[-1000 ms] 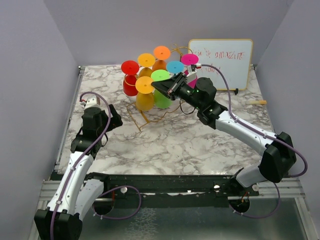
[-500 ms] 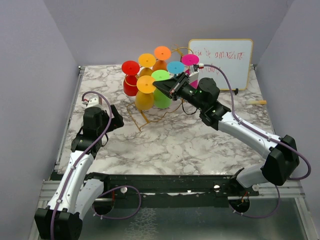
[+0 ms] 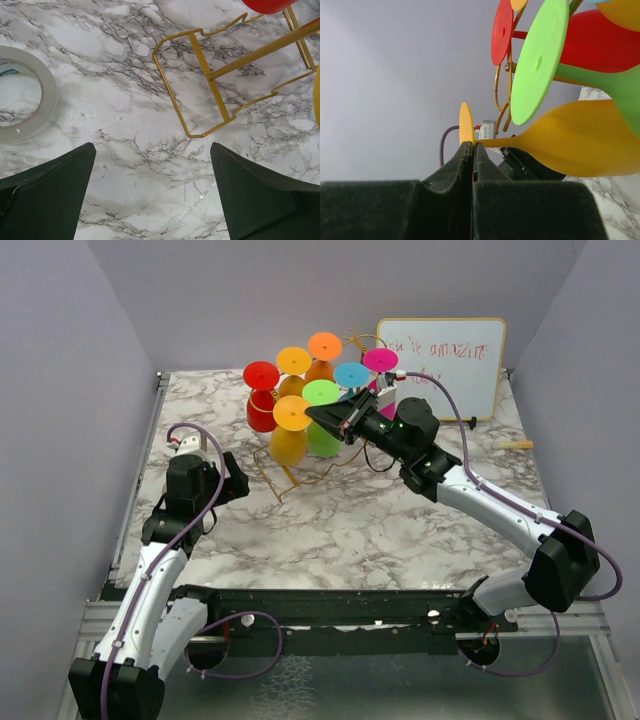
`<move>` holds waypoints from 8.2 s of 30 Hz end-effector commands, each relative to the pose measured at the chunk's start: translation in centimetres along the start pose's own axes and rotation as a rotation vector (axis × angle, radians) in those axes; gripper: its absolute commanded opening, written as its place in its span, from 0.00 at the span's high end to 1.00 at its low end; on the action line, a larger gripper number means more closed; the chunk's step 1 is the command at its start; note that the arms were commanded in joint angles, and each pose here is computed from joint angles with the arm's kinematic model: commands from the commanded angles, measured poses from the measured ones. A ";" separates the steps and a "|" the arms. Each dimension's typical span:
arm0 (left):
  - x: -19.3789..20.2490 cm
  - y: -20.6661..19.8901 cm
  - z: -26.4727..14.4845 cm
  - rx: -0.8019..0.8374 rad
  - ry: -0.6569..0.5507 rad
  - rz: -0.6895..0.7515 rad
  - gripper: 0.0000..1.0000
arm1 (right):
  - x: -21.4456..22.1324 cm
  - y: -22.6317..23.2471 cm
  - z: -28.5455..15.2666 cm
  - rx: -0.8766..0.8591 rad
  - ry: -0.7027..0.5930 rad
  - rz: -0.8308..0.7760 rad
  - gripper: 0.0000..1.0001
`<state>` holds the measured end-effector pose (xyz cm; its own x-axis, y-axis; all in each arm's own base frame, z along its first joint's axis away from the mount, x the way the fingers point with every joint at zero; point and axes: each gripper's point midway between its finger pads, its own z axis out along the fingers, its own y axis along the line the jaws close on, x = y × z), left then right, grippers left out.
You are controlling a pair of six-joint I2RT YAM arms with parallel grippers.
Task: Take the wine glass off the wine glass rack
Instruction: Pick up the wine glass from the wine rack, then place the wine glass at the center of the board.
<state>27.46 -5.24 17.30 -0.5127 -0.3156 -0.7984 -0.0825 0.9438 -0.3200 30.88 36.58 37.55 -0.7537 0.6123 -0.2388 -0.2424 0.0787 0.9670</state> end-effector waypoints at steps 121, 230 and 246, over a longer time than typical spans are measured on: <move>6.2 -22.6 -11.5 1.252 0.243 -0.057 1.00 | 11.5 -10.2 -15.3 -0.040 0.590 -0.597 0.57; 14.2 -19.0 -16.4 1.533 0.159 0.644 1.00 | 1.8 -8.2 -14.8 0.275 0.296 -0.554 0.02; 13.9 -18.1 -18.5 1.661 -0.137 0.851 1.00 | 0.7 -9.8 -15.5 -0.030 0.421 -0.415 0.00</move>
<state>7.24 -24.92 21.60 -0.0202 0.0662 -0.9976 0.9963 -0.0824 -0.0256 26.39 22.60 23.76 -0.7354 0.2473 -0.6309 -0.4496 0.5186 0.7273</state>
